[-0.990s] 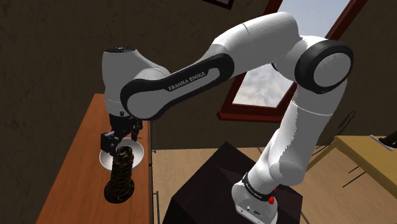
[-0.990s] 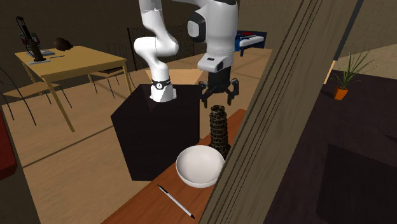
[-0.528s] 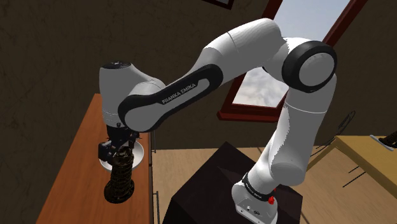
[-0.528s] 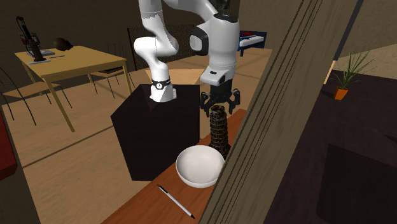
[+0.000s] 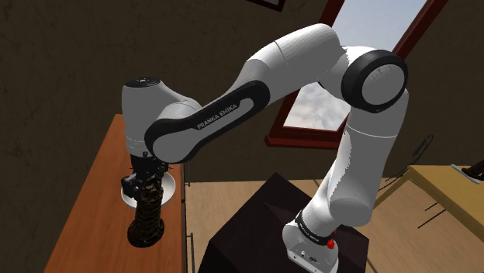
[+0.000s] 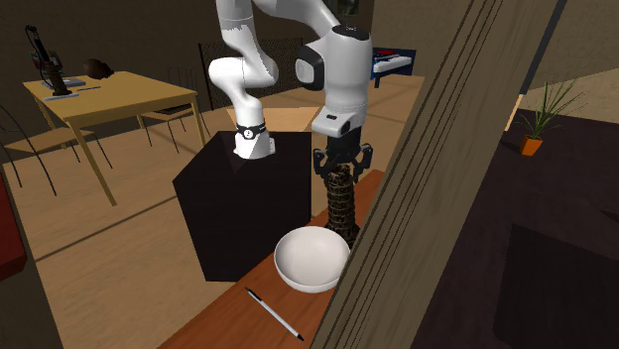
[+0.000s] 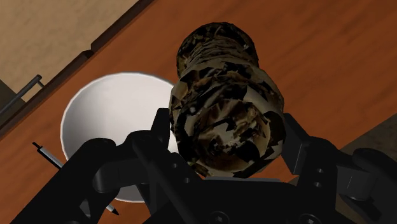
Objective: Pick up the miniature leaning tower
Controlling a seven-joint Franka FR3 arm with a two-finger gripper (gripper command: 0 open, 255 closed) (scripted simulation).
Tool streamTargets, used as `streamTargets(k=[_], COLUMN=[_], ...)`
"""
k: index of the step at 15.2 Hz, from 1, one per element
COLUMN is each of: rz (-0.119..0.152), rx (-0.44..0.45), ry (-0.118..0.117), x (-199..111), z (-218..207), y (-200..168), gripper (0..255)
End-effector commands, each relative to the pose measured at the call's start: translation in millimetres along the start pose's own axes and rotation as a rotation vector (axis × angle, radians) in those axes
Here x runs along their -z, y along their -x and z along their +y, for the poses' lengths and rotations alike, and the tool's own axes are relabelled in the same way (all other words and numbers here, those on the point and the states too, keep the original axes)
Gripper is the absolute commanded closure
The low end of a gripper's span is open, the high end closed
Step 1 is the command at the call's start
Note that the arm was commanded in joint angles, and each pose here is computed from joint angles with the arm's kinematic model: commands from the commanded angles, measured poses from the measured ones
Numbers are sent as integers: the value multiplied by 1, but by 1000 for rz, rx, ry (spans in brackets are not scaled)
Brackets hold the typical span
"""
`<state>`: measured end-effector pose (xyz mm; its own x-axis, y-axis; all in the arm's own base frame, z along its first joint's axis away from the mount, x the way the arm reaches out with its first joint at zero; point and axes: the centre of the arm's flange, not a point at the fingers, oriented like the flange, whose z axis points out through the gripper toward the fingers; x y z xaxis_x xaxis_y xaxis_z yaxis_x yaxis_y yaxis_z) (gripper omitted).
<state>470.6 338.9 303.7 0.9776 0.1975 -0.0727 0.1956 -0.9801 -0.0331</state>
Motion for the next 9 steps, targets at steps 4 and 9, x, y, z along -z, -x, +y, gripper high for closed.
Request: streamTargets(k=[4,9], rz=[-2,-2], rx=[0,0], ry=[0,0], x=[0,26], z=[-1,-2], y=[0,2], gripper=[255,255])
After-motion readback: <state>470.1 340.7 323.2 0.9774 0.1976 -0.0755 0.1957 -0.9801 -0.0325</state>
